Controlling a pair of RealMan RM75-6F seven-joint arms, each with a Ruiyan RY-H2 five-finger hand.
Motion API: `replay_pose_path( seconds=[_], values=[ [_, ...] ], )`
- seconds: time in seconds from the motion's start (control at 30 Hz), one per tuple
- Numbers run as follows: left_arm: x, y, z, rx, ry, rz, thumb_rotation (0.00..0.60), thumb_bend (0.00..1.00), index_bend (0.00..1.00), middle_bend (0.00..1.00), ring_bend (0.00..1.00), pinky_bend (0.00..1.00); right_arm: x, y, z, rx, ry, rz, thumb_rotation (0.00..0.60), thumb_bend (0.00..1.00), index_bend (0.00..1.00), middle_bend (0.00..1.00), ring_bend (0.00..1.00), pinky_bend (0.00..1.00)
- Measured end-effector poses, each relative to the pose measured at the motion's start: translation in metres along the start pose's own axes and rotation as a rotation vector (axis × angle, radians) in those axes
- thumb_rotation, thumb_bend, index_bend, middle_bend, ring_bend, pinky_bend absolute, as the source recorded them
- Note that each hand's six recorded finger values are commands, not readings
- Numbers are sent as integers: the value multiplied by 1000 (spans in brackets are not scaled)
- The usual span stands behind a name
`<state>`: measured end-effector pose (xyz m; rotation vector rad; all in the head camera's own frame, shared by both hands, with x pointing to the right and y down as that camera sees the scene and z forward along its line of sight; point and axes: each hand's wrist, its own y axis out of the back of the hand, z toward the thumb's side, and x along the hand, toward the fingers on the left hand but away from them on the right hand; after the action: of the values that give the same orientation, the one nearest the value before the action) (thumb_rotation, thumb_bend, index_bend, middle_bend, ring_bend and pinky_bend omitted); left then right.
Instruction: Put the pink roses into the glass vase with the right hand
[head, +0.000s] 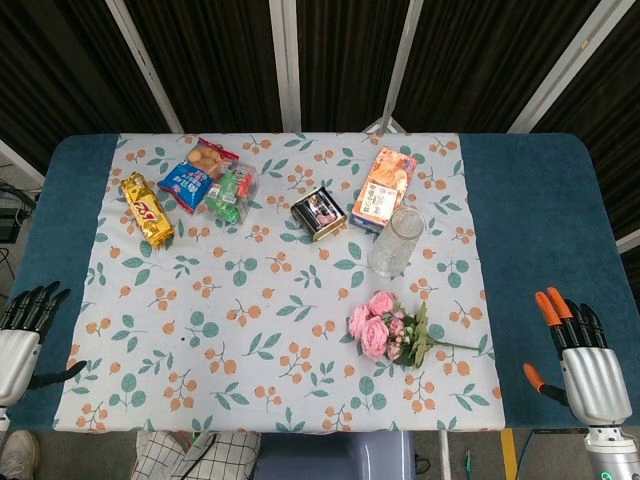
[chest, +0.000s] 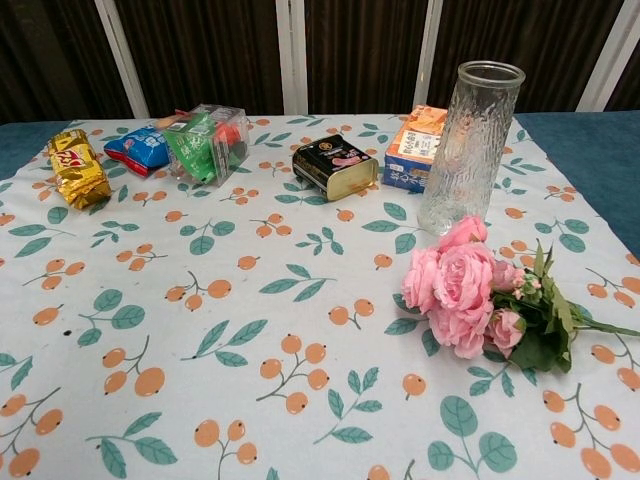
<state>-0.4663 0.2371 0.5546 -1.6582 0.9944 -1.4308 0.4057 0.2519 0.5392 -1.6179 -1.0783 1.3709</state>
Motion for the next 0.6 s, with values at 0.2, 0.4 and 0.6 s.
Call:
replay_pose_path(
  seconds=[0.2,0.4,0.6],
  values=[
    [1,0,-2,-14,12,-1,600,0,0,0,0,0,-4,-11,22,-88,28,62,600,285,0,0,0,0],
    [1,1,-1,-19,7,0,600,0,0,0,0,0,-12,-27,52,-123,88,127,600,286,0,0,0,0],
    [1,1,-2,-27,8,-2,600,0,0,0,0,0,-27,-52,79,-138,123,206,600,287,0,0,0,0]
  ],
)
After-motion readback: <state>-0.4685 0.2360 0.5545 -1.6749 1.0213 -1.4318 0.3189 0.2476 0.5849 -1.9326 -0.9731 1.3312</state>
